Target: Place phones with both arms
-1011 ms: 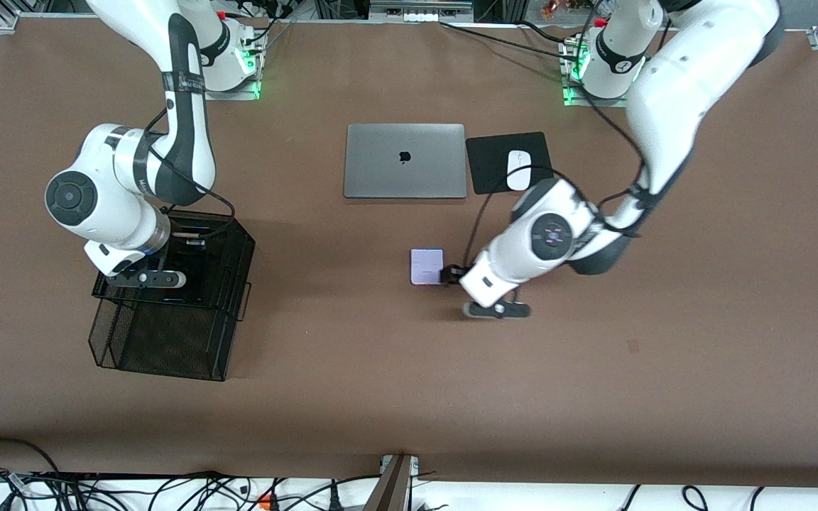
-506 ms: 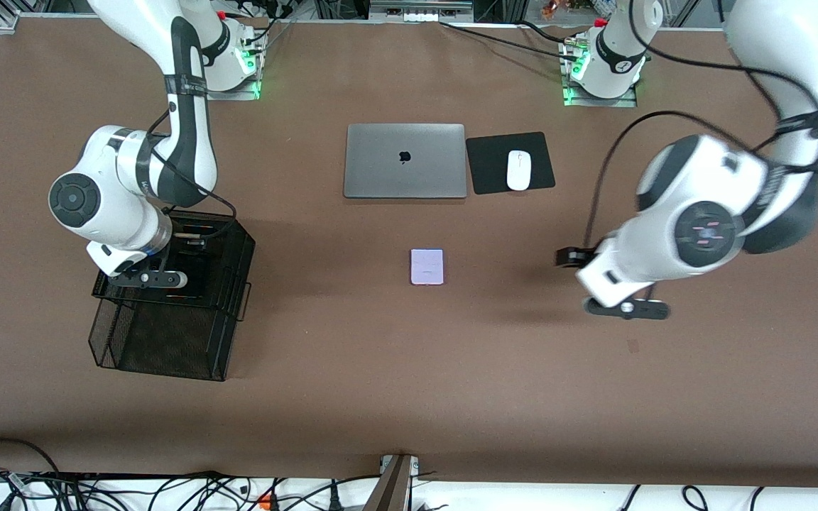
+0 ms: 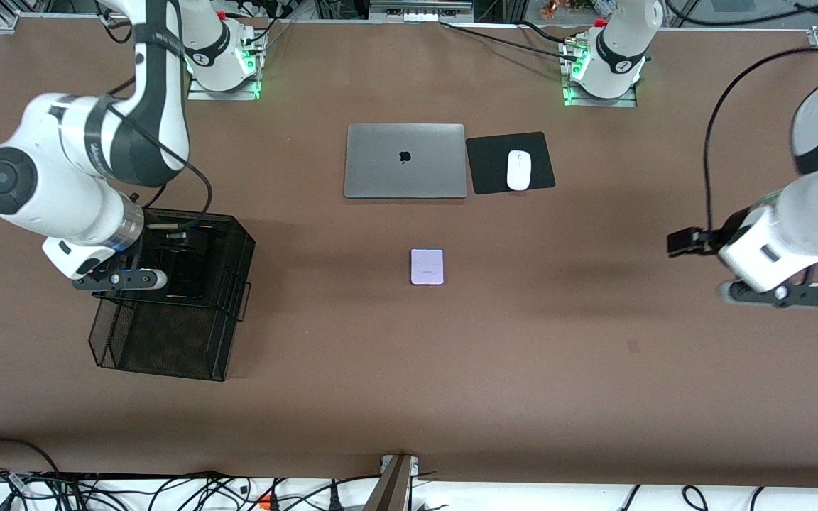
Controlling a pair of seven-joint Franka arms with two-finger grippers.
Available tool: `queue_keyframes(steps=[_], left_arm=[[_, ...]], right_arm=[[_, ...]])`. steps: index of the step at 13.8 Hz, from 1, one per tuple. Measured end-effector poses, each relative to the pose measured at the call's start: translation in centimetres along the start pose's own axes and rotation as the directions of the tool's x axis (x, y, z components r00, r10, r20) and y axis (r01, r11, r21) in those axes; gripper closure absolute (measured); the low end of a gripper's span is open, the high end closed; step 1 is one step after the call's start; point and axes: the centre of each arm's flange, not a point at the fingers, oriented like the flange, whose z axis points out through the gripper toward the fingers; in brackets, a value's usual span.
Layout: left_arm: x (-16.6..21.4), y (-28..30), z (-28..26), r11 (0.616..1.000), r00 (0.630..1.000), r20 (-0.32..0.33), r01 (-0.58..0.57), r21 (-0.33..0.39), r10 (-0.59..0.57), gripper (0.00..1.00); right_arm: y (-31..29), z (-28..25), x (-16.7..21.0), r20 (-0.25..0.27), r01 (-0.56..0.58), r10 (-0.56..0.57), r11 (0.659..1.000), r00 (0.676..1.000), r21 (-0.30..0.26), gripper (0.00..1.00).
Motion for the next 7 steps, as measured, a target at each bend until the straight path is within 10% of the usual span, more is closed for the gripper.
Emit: queue_keyframes(steps=[7], left_arm=[[-6.8,-4.2,-1.6,0.995,0.981,-0.17,0.092,-0.031,-0.096,0.0]], right_arm=[[-22.6,3.0,-1.9,-0.056,-0.205,0.208,0.978,0.977,0.041,0.0]])
